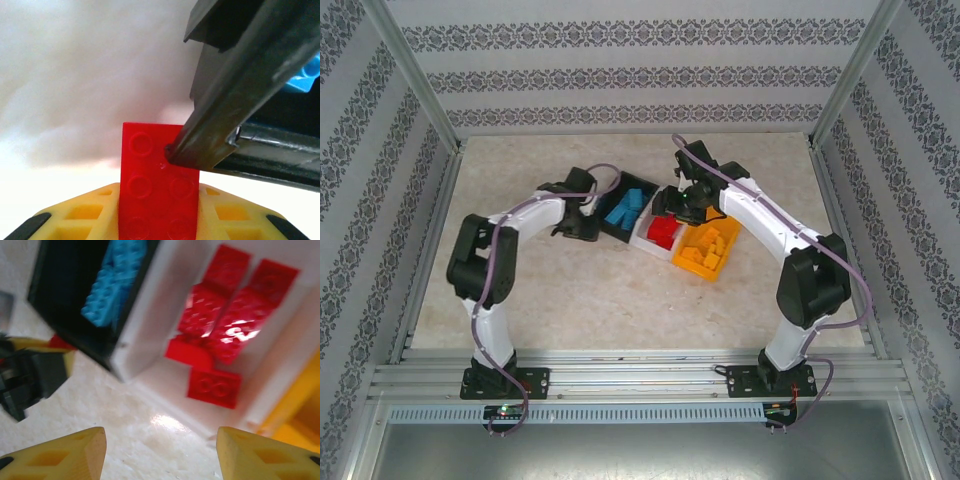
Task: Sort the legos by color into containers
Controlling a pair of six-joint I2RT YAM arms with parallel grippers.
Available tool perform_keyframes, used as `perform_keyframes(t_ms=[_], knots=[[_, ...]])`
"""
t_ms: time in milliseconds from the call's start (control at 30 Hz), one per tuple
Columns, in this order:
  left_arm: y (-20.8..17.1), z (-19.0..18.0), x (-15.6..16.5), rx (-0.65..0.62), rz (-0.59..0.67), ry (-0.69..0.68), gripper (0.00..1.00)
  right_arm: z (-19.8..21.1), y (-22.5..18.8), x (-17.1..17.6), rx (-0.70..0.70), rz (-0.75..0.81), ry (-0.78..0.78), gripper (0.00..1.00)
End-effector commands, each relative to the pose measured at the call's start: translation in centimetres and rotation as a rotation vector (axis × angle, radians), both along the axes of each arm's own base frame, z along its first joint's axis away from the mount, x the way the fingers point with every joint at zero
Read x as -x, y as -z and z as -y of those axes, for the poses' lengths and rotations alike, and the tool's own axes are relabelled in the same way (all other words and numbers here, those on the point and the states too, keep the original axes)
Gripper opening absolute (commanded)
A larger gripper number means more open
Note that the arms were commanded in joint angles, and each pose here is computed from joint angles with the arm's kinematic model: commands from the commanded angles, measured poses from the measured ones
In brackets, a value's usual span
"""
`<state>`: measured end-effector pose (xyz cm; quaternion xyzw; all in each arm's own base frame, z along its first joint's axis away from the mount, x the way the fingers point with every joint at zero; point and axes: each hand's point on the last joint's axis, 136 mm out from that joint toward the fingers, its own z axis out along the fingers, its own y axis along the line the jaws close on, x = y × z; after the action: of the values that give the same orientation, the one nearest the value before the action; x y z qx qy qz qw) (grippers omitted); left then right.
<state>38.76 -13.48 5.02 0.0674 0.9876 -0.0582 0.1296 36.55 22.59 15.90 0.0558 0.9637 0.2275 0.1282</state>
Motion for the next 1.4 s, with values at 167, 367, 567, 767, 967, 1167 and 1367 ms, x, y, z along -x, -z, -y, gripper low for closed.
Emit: perform_keyframes(t_ms=[167,367,567,767,967,1167,1367], knots=[[-2.2,-0.6,2.6,0.037,-0.022,-0.067,0.35,-0.9,1.5,-0.5,-0.072,-0.035,0.005,0.6],[-1.1,-0.8,2.3,0.012,-0.044,-0.064,0.34,0.9,3.5,-0.8,0.011,-0.106,0.039,0.6],[-1.1,-0.8,2.4,0.02,-0.034,-0.075,0.34,1.2,4.8,-2.3,0.047,-0.157,0.027,0.61],[-1.1,-0.9,2.6,0.02,-0.031,-0.077,0.34,2.5,6.9,-1.8,0.103,-0.266,0.05,0.59],[-1.3,-0.9,2.6,0.02,-0.026,-0.07,0.34,4.0,6.6,-1.2,0.193,-0.279,0.058,0.58],[-1.2,-0.9,2.9,0.021,-0.029,-0.063,0.34,3.9,4.5,-0.8,0.23,-0.227,0.039,0.58],[-1.3,-1.0,3.3,0.023,-0.025,-0.059,0.34,4.8,3.9,0.4,0.276,-0.218,0.071,0.6]])
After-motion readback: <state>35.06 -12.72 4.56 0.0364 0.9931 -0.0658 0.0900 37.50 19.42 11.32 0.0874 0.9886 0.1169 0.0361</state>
